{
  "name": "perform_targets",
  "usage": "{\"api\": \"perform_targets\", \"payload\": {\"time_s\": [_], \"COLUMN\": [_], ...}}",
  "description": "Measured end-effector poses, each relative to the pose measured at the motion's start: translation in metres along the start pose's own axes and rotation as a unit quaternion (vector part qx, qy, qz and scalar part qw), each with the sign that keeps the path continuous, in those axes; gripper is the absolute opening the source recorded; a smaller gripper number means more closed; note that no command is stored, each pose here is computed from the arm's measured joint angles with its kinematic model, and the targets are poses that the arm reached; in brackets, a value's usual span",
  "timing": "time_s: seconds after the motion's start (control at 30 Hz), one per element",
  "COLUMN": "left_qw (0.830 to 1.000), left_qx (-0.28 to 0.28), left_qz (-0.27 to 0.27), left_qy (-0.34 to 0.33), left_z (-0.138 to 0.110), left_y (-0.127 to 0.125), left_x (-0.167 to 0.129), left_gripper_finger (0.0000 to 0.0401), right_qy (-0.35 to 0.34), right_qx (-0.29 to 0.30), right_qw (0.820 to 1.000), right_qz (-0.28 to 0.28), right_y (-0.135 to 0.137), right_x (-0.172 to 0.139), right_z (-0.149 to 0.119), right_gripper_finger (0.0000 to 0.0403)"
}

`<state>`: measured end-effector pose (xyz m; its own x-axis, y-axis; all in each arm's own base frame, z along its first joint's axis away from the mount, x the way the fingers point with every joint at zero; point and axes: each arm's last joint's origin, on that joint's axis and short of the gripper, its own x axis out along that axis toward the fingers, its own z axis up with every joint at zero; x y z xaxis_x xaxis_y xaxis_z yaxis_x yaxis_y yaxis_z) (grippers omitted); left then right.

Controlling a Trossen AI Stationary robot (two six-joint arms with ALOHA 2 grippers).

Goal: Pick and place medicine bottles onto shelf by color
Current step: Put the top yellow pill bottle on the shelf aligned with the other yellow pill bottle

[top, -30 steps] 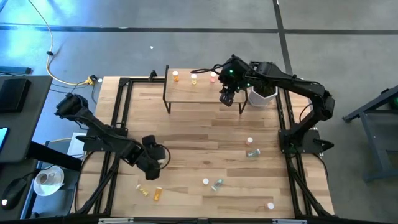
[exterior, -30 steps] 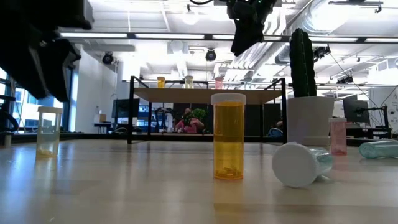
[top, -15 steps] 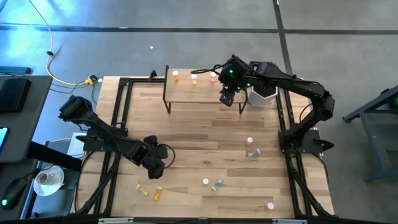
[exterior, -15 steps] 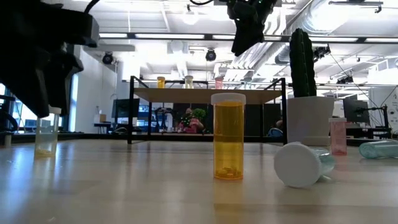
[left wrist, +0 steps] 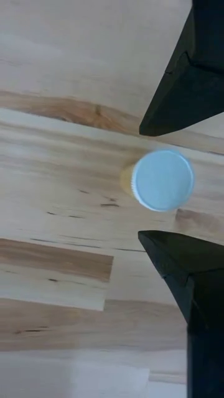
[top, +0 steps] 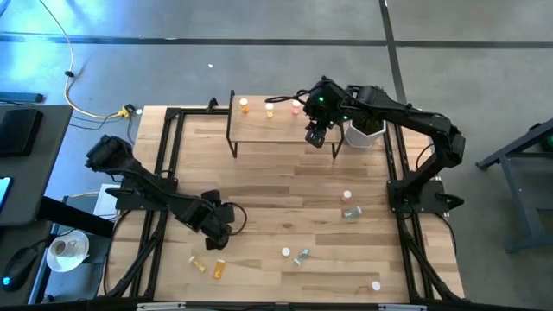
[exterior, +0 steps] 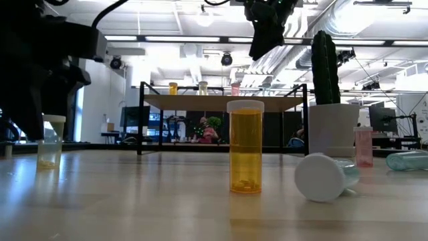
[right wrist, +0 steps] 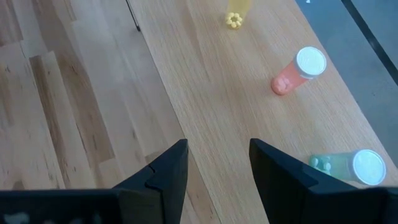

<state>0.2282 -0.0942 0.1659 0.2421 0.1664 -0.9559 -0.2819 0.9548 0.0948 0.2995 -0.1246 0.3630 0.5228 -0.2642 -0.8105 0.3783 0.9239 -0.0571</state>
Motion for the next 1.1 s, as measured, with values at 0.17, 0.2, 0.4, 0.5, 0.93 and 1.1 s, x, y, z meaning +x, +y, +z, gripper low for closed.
{"api": "perform_targets", "payload": {"time_s": [0.17,0.2,0.4,0.5,0.93,1.1], "left_qw": [1.000,1.000,1.000,1.000,1.000,1.000], "left_qx": [0.005,0.006,0.004,0.005,0.018,0.009], "left_qz": [-0.005,-0.006,-0.012,-0.010,-0.009,-0.017], "left_qy": [-0.006,-0.008,-0.016,-0.013,-0.012,-0.006], "left_z": [0.000,0.001,0.001,0.000,0.000,0.004], "left_y": [0.003,0.003,0.005,0.005,0.006,0.010], "left_x": [-0.005,-0.006,-0.012,-0.012,-0.012,-0.011], "left_gripper_finger": [0.0250,0.0250,0.0249,0.0237,0.0137,0.0119], "right_qy": [0.000,0.000,-0.001,-0.001,-0.002,-0.001], "right_qx": [0.000,0.000,0.000,0.000,0.000,0.000], "right_qw": [1.000,1.000,1.000,1.000,1.000,1.000], "right_qz": [0.000,0.000,0.000,0.000,0.000,0.000], "right_y": [0.000,0.000,0.000,0.000,0.000,0.000], "right_x": [0.000,0.000,0.000,0.000,0.000,0.000], "right_z": [0.000,0.000,0.000,0.000,0.000,0.000], "right_gripper_finger": [0.0163,0.0163,0.0163,0.0163,0.0163,0.0163]}}
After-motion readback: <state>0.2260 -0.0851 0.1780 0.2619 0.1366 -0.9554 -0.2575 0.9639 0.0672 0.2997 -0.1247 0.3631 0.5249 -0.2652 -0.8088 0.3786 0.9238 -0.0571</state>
